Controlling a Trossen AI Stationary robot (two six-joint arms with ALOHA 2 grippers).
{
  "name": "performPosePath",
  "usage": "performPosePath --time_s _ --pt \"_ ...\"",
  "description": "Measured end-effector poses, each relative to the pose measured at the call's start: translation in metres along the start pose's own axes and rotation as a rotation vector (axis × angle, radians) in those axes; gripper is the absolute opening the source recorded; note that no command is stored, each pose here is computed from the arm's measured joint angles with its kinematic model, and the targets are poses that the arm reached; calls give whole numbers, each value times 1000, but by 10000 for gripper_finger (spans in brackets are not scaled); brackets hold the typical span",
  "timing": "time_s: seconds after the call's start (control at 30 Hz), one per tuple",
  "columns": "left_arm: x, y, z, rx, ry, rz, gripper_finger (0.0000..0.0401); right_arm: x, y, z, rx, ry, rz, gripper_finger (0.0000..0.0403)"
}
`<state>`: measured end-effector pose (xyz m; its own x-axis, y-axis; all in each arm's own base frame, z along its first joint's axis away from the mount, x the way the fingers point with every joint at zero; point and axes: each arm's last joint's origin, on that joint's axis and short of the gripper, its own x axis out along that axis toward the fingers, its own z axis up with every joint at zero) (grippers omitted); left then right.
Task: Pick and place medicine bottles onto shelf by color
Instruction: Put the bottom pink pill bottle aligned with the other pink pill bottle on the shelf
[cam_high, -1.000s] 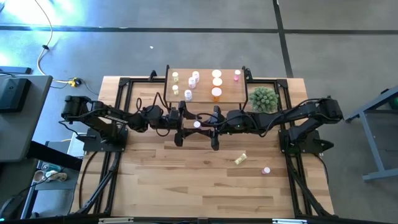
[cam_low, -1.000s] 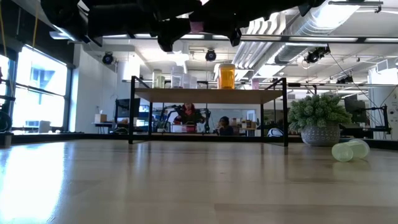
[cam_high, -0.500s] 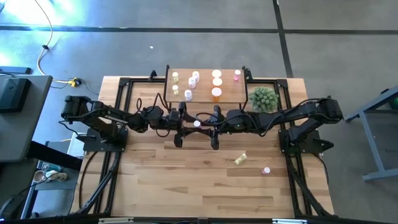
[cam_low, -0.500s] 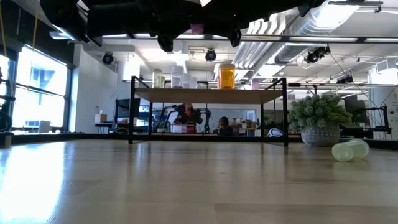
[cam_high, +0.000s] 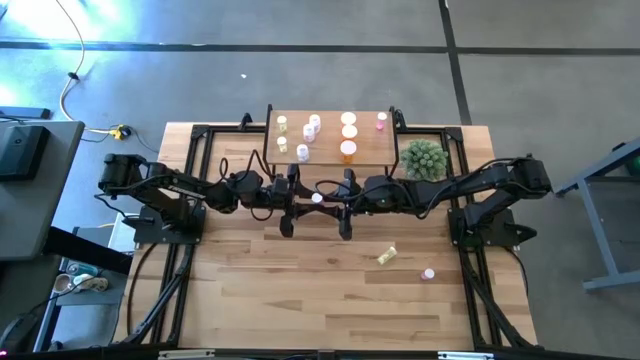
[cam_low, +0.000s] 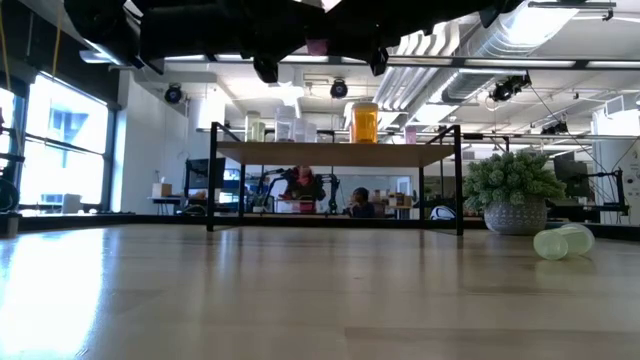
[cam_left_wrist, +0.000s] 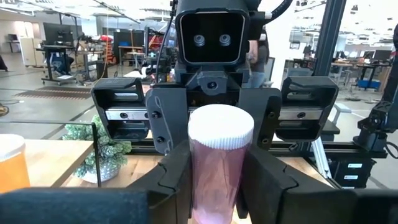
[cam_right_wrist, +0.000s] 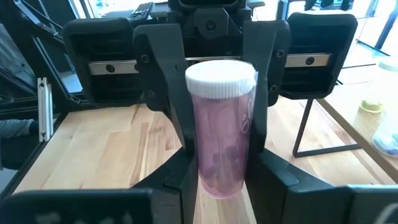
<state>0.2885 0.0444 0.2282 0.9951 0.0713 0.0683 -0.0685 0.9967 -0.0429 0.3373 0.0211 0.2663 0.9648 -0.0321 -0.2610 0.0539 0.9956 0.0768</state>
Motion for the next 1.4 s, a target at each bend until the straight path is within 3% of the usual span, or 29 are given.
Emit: performPosePath --time_s 0.5,0.83,0.97,1.13,1.4 --pt "0 0 0 0 2 1 102 0 0 -1 -11 9 2 108" --pt "0 1 -2 -1 19 14 102 -2 0 -8 -3 96 0 195" --pt "0 2 -4 23 40 32 102 -11 -3 -10 8 174 -17 212" --pt "0 4 -7 21 78 42 102 -29 -10 -1 12 198 -44 215" --pt "-2 4 -20 11 206 51 102 -51 -28 26 -3 97 -94 215"
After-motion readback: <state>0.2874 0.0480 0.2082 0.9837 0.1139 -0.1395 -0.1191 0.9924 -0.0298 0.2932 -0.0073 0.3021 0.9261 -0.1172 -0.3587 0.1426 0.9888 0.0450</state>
